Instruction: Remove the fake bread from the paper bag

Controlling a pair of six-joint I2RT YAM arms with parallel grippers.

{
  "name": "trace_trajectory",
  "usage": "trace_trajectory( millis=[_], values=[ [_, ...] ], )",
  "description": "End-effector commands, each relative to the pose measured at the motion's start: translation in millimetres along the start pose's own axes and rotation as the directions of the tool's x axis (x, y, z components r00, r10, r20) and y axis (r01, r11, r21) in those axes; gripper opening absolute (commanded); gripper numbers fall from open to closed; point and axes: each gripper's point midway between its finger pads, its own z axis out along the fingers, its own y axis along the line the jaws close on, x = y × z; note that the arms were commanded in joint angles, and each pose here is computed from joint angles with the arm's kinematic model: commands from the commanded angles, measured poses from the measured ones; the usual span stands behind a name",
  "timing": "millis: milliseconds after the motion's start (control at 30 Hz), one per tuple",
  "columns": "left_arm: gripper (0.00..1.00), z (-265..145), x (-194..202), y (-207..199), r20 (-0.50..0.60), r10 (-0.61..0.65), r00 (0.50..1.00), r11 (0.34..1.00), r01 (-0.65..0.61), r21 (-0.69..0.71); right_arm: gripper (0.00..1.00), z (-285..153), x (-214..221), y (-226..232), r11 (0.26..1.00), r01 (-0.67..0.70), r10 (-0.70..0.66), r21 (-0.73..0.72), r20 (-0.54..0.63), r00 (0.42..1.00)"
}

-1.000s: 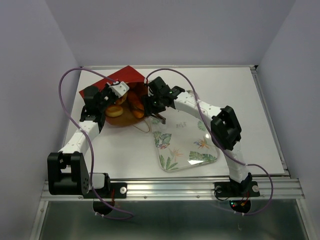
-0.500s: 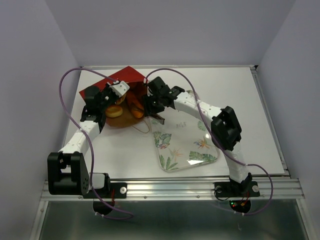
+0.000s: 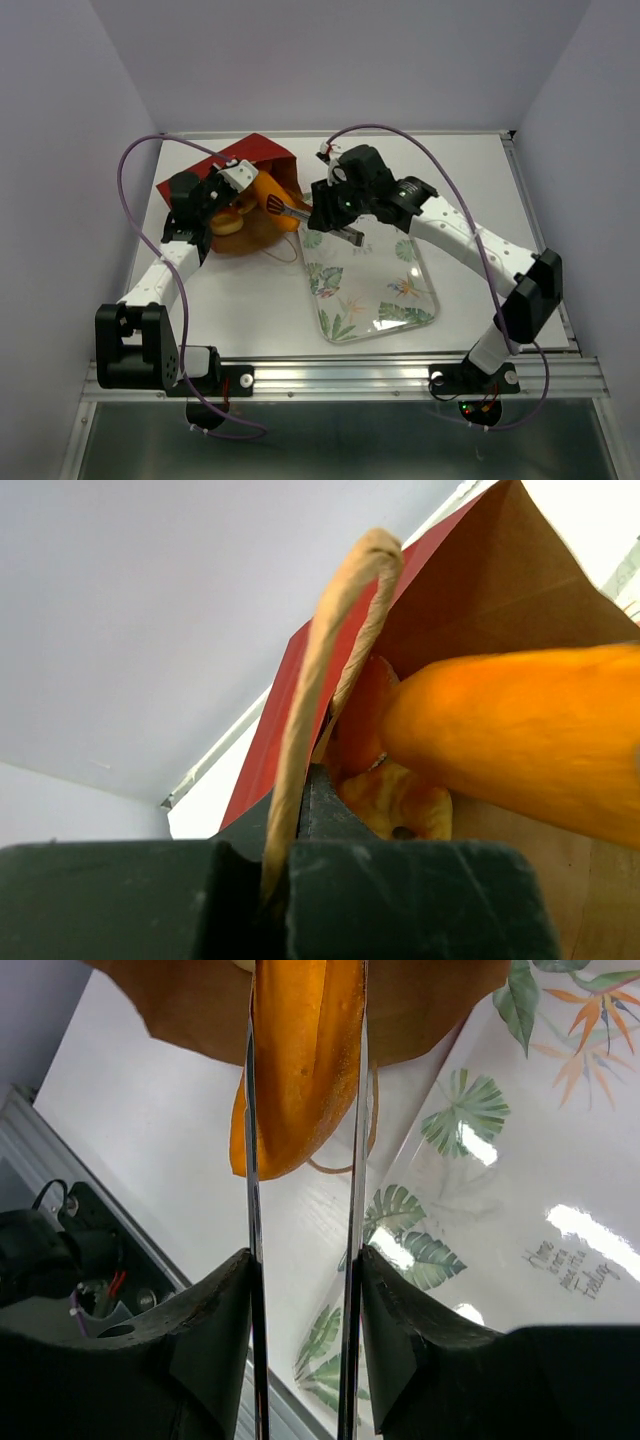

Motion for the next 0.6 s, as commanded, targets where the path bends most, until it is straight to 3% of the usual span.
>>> trace_trajectory(
  millis=[0, 300, 400, 567],
  values=[
    [0.00, 3, -32, 23, 0.090, 0.034, 0.995, 0.997, -0.028, -0.065, 0.14, -42, -15, 27, 0.994, 0.052, -0.040, -0.094, 0.119, 0.992],
    [0.00, 4, -33, 24, 0.086, 0.037, 0.996, 0.997, -0.031, -0.073, 0.14, -126, 50, -17, 0.989, -0.055, 0.043, 0.134, 0.094, 0.995],
    [0.00, 6, -33, 24, 0.084, 0.038, 0.996, 0.997, -0.032, -0.073, 0.15, -162, 53, -43, 0.951, -0.136, 0.082, 0.277, 0.198, 0.977],
    [0.00, 9, -33, 20, 0.088, 0.028, 0.996, 0.998, -0.023, -0.058, 0.20, -172, 60, -92, 0.858, -0.220, 0.103, 0.464, 0.264, 0.959]
  ],
)
